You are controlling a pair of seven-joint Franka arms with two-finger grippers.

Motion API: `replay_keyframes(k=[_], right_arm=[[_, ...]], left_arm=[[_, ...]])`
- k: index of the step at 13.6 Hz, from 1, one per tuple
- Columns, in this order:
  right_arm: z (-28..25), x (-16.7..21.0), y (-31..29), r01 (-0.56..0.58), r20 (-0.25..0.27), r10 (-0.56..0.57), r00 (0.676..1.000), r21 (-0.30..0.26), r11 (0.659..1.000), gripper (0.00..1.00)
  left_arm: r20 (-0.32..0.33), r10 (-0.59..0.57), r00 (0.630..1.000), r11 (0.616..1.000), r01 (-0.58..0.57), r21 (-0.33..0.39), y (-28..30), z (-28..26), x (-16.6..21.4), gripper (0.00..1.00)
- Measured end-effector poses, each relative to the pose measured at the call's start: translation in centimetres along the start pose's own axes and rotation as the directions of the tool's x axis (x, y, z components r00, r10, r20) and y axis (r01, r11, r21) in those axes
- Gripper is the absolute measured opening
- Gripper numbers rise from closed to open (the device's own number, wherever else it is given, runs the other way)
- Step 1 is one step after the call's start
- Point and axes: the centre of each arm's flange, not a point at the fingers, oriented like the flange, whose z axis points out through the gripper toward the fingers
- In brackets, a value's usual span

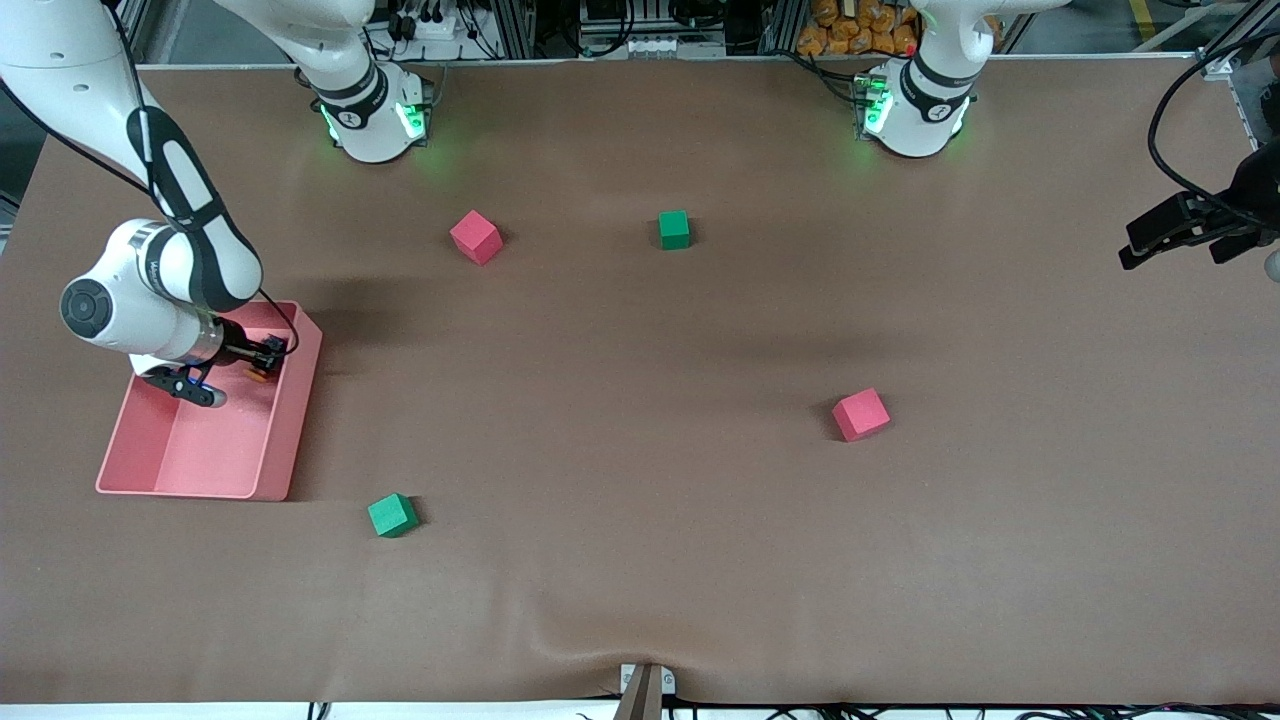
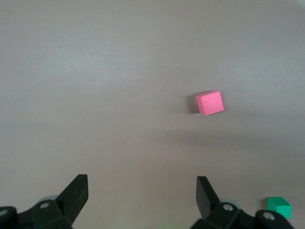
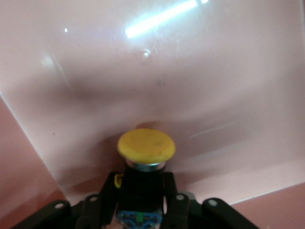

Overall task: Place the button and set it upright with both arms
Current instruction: 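Lift the button out of the tray with the right gripper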

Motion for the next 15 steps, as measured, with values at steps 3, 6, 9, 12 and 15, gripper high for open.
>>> replay_keyframes(k=[3,6,9,12,15], right_arm=[[-2.0,0.4,-0.1,0.001,-0.008,-0.001,1.0,0.002,1.0,0.42],[-7.0,1.7,-0.3,0.027,0.03,-0.027,0.999,0.001,1.0,0.42],[-14.0,3.4,-1.3,0.082,0.06,-0.082,0.995,0.0,0.997,0.42],[-19.2,3.5,-6.5,0.239,0.05,-0.239,0.97,-0.008,0.971,0.42],[-20.9,0.3,-18.0,0.434,0.029,-0.433,0.901,-0.037,0.9,0.42]], left_arm=[[0.0,0.0,1.0,1.0,0.0,0.0,0.0,0.0,0.0,1.0],[0.0,-0.001,1.0,1.0,0.001,0.0,-0.1,0.0,0.0,1.0],[0.0,-0.002,1.0,1.0,0.002,0.0,-0.1,0.0,0.0,1.0],[0.0,-0.003,1.0,1.0,0.003,0.0,-0.1,0.0,0.0,1.0],[0.0,-0.001,1.0,1.0,0.001,0.0,-0.1,0.0,0.0,1.0]])
